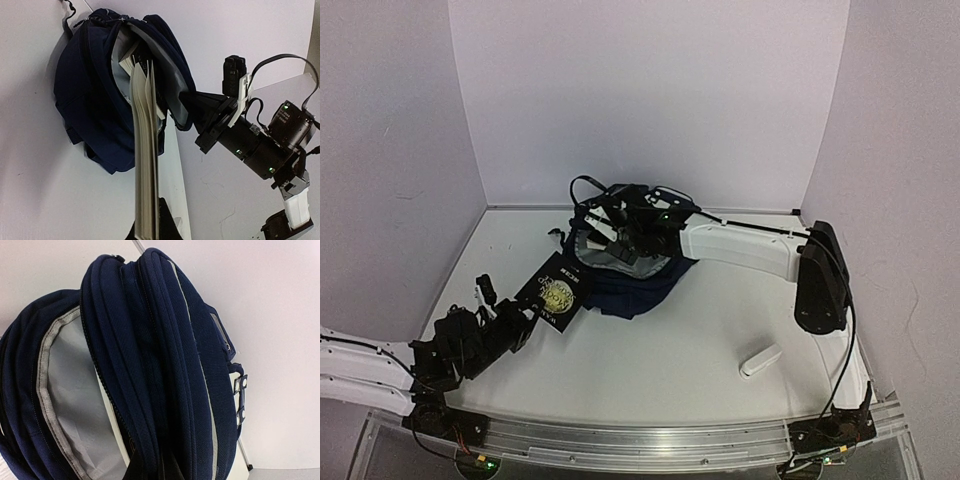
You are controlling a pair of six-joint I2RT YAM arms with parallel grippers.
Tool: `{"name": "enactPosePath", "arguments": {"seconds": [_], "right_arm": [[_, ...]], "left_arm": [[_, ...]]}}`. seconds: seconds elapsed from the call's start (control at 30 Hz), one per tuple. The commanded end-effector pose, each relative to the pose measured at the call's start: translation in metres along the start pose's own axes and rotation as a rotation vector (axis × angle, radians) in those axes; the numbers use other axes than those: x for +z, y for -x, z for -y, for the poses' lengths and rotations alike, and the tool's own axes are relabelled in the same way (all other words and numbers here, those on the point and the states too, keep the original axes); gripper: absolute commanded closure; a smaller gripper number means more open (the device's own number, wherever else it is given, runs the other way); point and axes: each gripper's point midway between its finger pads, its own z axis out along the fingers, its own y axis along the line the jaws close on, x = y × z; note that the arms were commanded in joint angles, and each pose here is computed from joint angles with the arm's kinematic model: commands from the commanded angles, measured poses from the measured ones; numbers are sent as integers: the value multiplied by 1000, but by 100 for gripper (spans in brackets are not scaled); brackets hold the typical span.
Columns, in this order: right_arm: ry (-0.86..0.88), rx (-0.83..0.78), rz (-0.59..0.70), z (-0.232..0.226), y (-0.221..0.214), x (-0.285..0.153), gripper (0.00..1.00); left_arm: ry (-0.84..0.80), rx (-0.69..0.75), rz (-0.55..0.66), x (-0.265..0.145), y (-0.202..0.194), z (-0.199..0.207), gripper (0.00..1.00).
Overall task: Pack the student bag
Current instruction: Place the book in the student bag.
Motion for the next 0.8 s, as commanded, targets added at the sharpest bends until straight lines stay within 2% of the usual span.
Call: {"name": "enactPosePath", "arguments": {"seconds": [0.0,0.3,0.77], "right_arm": [[-55,127,129,51,38,-32,100],[49,199,187,53,44,-57,100],[132,247,229,57,46,-84,100]], "left_arm": [[-148,-42,24,12,5,49,100],[-251,-89,-8,51,-16,77,100],[-254,-225,3,110,-10,61,100]]}}
